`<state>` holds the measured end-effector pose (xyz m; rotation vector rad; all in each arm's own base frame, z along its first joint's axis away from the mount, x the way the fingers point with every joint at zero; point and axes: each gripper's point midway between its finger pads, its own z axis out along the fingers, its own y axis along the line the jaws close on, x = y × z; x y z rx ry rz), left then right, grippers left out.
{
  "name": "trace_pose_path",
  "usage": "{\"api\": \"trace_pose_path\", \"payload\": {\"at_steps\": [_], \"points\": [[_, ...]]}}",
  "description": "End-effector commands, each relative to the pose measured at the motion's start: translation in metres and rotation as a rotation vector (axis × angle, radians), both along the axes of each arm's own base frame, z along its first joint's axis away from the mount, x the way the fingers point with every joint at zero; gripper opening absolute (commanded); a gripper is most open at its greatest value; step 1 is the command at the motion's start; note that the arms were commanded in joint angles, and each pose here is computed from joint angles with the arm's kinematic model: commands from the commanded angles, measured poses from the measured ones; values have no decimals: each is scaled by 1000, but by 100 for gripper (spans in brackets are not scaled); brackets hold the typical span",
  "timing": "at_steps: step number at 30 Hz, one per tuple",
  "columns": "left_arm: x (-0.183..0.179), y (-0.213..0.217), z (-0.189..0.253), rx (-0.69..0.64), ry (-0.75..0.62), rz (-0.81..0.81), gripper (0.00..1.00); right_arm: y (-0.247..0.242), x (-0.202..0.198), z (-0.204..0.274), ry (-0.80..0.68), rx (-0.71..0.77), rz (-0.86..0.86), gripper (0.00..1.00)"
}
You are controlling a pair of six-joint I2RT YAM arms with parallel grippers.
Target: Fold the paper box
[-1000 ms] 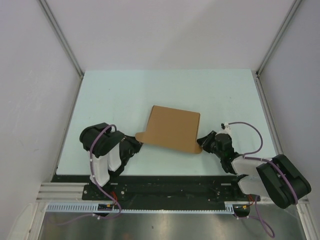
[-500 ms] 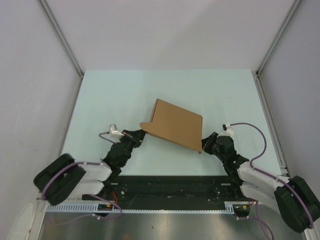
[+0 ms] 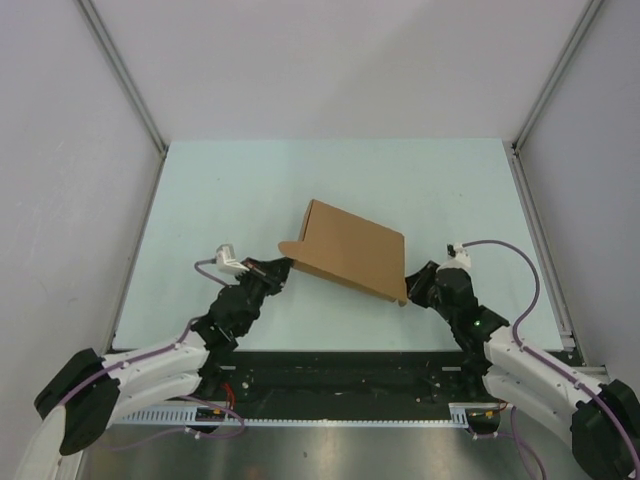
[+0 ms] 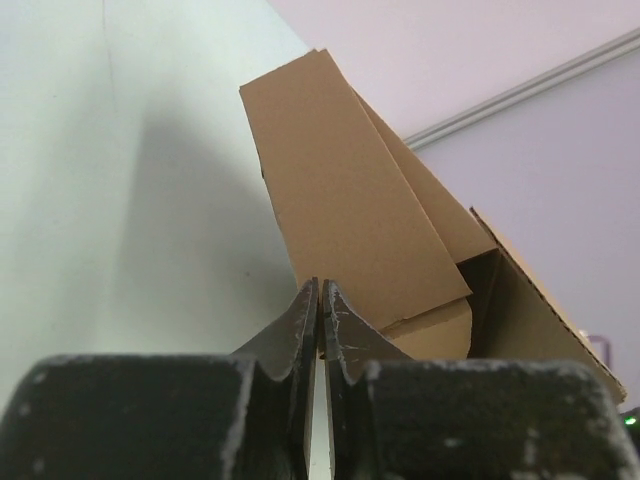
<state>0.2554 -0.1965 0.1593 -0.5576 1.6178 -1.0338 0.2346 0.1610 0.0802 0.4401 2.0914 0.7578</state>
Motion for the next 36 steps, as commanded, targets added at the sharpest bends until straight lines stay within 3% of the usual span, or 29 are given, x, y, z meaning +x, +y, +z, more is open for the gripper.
{"api": "trace_pose_path", "payload": {"at_steps": [1,12,24,36], "points": [[-30,-31,-3,68,41,-191,9,31,12,97,-191,176,79,22],[-47,-28,22,75,54,-220,9,30,6,129,-202,198,81,23],[-56,-21,-13,76,105,-200,10,25,-4,91,-132,89,75,25],[-50,-22,11,83,52,-183,11,27,5,103,-173,96,73,27]]}}
